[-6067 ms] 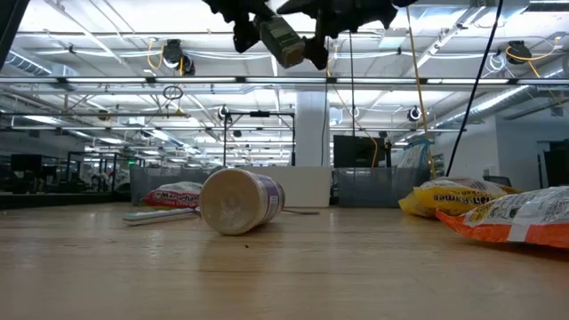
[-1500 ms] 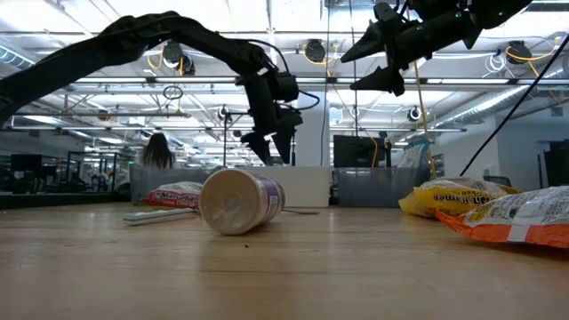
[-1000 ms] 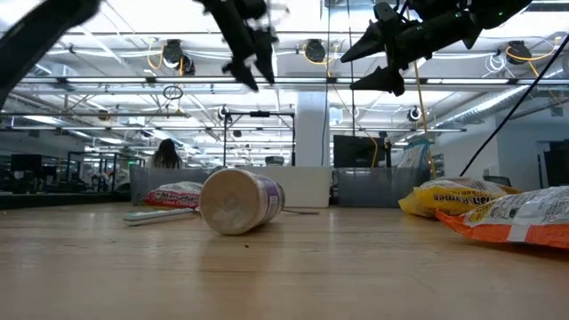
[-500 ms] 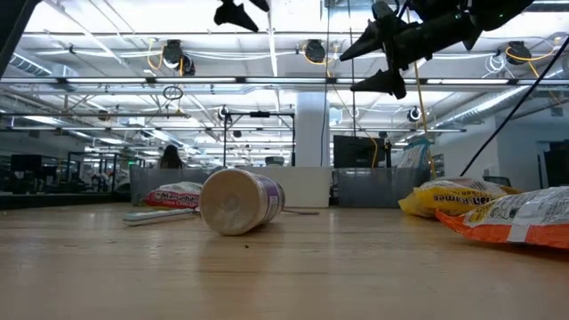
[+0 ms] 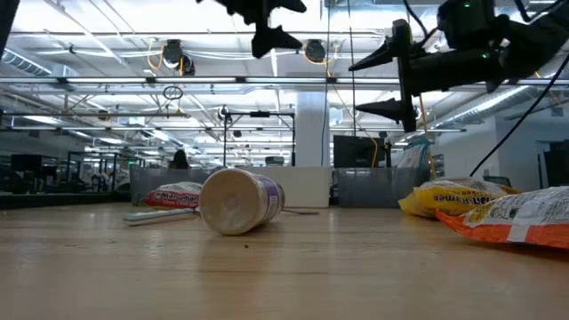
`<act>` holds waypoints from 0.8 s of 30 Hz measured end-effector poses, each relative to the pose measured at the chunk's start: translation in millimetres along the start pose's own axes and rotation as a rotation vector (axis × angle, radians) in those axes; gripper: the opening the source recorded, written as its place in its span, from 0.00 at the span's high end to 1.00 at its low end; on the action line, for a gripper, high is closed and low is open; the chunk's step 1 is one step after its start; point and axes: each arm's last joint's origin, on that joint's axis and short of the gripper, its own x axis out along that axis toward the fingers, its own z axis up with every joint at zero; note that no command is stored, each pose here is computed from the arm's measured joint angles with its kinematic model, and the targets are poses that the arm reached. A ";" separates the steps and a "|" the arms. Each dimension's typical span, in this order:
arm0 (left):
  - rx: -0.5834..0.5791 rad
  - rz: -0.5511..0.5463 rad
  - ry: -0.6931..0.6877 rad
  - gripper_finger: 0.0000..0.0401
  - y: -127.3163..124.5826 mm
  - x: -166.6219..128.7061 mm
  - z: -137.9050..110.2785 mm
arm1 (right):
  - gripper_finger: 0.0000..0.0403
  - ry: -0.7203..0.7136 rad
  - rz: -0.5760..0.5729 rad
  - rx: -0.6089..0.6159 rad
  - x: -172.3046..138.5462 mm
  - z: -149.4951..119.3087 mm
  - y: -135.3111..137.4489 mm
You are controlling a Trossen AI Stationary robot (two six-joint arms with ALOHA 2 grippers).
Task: Pick & Place Food Item
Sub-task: Put the green noodle pack into the right black bin
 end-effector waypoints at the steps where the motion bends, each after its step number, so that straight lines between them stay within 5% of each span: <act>1: -0.005 -0.026 -0.001 0.20 -2.9 4.4 -7.7 | 0.15 -0.008 -0.002 -0.002 -0.6 -3.7 1.8; 11: -0.022 -0.067 -0.207 0.20 -19.4 -28.7 -68.8 | 0.15 -0.105 -0.018 -0.049 -3.0 -20.9 22.5; 24: -0.183 0.115 -0.414 0.20 -29.3 -80.5 -140.8 | 0.15 -0.191 0.091 -0.060 3.6 -3.2 50.2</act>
